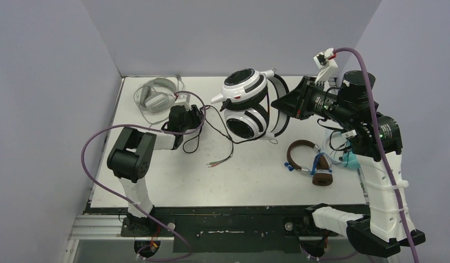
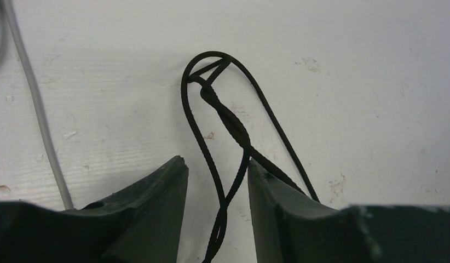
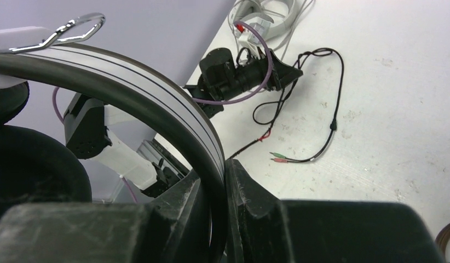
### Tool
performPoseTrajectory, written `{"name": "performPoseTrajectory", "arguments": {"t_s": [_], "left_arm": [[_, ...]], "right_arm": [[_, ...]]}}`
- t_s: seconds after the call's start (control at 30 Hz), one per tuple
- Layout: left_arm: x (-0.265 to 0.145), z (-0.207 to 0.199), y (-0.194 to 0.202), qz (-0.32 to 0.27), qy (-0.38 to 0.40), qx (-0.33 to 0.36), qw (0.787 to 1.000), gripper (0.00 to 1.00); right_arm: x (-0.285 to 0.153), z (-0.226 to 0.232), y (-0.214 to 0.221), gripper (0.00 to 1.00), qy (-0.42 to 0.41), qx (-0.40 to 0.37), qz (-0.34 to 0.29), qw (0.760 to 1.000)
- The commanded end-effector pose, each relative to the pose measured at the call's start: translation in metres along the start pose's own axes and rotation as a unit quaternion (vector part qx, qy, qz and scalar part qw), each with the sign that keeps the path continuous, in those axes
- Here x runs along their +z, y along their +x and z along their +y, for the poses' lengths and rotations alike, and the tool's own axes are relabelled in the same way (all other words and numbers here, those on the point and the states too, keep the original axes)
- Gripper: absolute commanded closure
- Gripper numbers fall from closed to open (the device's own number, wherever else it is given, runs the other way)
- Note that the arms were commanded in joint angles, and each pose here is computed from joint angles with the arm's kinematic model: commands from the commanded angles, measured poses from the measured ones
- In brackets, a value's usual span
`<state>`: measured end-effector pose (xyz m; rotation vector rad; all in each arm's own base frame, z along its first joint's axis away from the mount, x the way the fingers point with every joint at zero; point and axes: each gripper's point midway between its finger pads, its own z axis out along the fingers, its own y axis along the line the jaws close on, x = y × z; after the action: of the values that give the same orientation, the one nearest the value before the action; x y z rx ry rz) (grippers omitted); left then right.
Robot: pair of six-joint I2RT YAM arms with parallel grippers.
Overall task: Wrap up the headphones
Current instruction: Wrap the headphones cable around the headphones.
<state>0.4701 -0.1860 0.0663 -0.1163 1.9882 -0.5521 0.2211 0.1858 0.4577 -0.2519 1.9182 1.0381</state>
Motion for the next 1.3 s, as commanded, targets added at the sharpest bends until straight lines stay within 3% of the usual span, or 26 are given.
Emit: {"name": "performPoseTrajectory", "arguments": {"t_s": [0.0, 0.07, 0.2, 0.23, 0.27, 0.3, 0.43, 0.6, 0.7, 0.77, 0.87, 0.97, 1.03, 1.2, 1.27], "left_arm": [[-0.006, -0.007, -0.044, -0.057, 0.022, -0.011, 0.998, 0.62], [-0.004, -0.009, -0.050, -0.054, 0.030, -0.021, 0.998, 0.60], [-0.008, -0.019, -0.054, -0.040, 0.035, -0.030, 0.998, 0.42], [-0.014, -0.017, -0.051, -0.040, 0.030, -0.034, 0.998, 0.32], [-0.020, -0.015, -0.050, -0.043, 0.024, -0.039, 0.998, 0.10], [-0.027, -0.013, -0.051, -0.048, 0.017, -0.048, 0.998, 0.03], [-0.061, -0.006, -0.056, -0.066, -0.006, -0.058, 0.996, 0.03], [-0.098, 0.009, -0.055, -0.079, -0.048, -0.059, 0.994, 0.03], [-0.117, -0.037, -0.052, -0.100, 0.069, -0.012, 0.993, 0.06], [-0.135, -0.079, -0.042, -0.123, 0.151, 0.035, 0.980, 0.07], [-0.152, -0.135, -0.026, -0.142, 0.224, 0.123, 0.956, 0.07], [-0.172, -0.175, -0.003, -0.169, 0.305, 0.218, 0.911, 0.08], [-0.177, -0.184, 0.006, -0.182, 0.321, 0.248, 0.896, 0.08], [-0.167, -0.178, 0.016, -0.151, 0.295, 0.264, 0.906, 0.10], [-0.173, -0.181, 0.023, -0.145, 0.307, 0.289, 0.895, 0.10]], "right_arm": [[-0.002, 0.004, -0.002, 1.00, -0.008, -0.009, -0.009, 1.000], [-0.001, -0.007, 0.006, 1.00, 0.013, -0.007, 0.000, 1.000], [0.001, -0.034, 0.011, 1.00, 0.075, -0.004, -0.002, 0.997], [0.001, -0.041, 0.009, 1.00, 0.095, -0.004, -0.009, 0.995], [0.001, -0.049, 0.007, 1.00, 0.114, -0.003, -0.015, 0.993], [0.001, -0.056, 0.005, 1.00, 0.133, -0.001, -0.021, 0.991], [0.004, -0.085, -0.002, 1.00, 0.201, 0.013, -0.043, 0.978], [0.012, -0.092, -0.008, 1.00, 0.211, 0.018, -0.052, 0.976], [0.015, -0.089, -0.010, 1.00, 0.200, 0.017, -0.052, 0.978], [0.016, -0.088, -0.012, 1.00, 0.197, 0.018, -0.053, 0.979], [0.017, -0.086, -0.012, 1.00, 0.193, 0.020, -0.053, 0.980], [0.015, -0.082, -0.014, 1.00, 0.186, 0.021, -0.056, 0.981], [0.014, -0.079, -0.014, 1.00, 0.181, 0.020, -0.057, 0.982], [0.009, -0.074, -0.015, 1.00, 0.177, 0.019, -0.061, 0.982], [0.008, -0.074, -0.016, 1.00, 0.177, 0.018, -0.063, 0.982]]}}
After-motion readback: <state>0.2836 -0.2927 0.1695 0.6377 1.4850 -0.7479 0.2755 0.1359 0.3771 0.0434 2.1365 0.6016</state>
